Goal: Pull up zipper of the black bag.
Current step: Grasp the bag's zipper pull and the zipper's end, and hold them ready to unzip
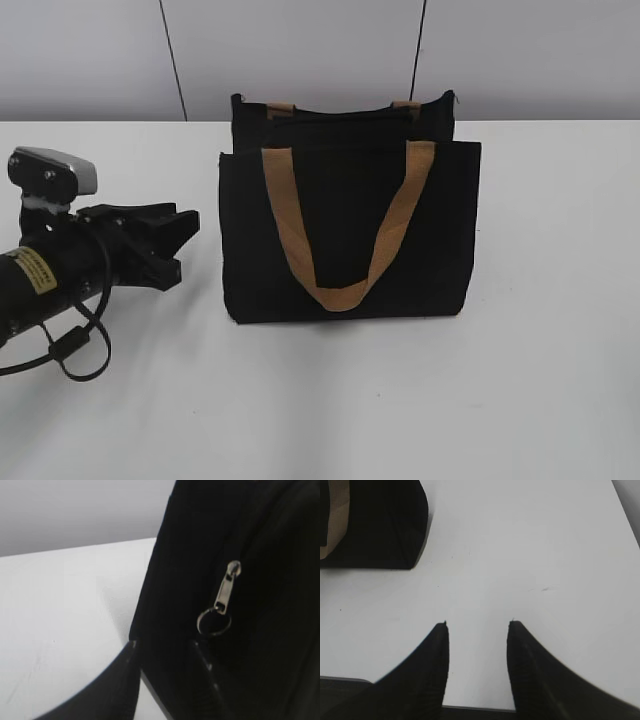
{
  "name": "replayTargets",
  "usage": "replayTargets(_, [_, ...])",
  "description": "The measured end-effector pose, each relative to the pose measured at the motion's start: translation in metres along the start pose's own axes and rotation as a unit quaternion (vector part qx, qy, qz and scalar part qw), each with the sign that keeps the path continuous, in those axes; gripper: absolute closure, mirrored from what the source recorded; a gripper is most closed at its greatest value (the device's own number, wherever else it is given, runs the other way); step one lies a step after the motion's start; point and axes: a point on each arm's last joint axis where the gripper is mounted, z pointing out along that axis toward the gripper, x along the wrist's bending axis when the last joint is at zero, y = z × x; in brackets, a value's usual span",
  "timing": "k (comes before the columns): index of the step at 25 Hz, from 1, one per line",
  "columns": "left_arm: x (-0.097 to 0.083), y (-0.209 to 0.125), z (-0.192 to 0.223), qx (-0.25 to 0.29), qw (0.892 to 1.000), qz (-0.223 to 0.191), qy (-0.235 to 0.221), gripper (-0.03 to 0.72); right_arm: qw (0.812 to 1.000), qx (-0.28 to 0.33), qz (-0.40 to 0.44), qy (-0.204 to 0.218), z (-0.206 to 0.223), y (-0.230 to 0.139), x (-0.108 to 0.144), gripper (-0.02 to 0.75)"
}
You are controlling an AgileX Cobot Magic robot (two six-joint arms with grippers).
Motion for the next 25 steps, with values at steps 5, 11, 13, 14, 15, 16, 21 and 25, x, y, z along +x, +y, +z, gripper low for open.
replayTargets(5, [0.004,-0.017,0.005,0.008,1.000,0.006,-0.029,0.363,1.000,0.000,0.000,0.000,0.000,0.000,0.000,0.429])
replayTargets(11, [0.014,-0.022,0.018,0.004,0.997,0.000,-0.077,0.337,1.000,0.000,0.000,0.000,0.000,0.000,0.000,0.429])
replayTargets(13, [0.014,-0.023,0.024,0.004,0.994,0.003,-0.106,0.336,1.000,0.000,0.000,0.000,0.000,0.000,0.000,0.429])
replayTargets(14, [0.014,-0.023,0.027,0.006,0.993,0.002,-0.116,0.336,1.000,0.000,0.000,0.000,0.000,0.000,0.000,0.429])
replayTargets(15, [0.014,-0.024,0.031,0.009,0.991,0.002,-0.131,0.336,1.000,0.000,0.000,0.000,0.000,0.000,0.000,0.429])
replayTargets(16, [0.012,-0.025,0.034,0.013,0.989,0.003,-0.146,0.336,1.000,0.000,0.000,0.000,0.000,0.000,0.000,0.429])
replayTargets(21, [0.014,-0.028,0.049,0.015,0.985,0.011,-0.174,0.336,1.000,0.000,0.000,0.000,0.000,0.000,0.000,0.429])
replayTargets(25, [0.017,-0.025,0.058,0.006,0.984,0.017,-0.175,0.336,1.000,0.000,0.000,0.000,0.000,0.000,0.000,0.429])
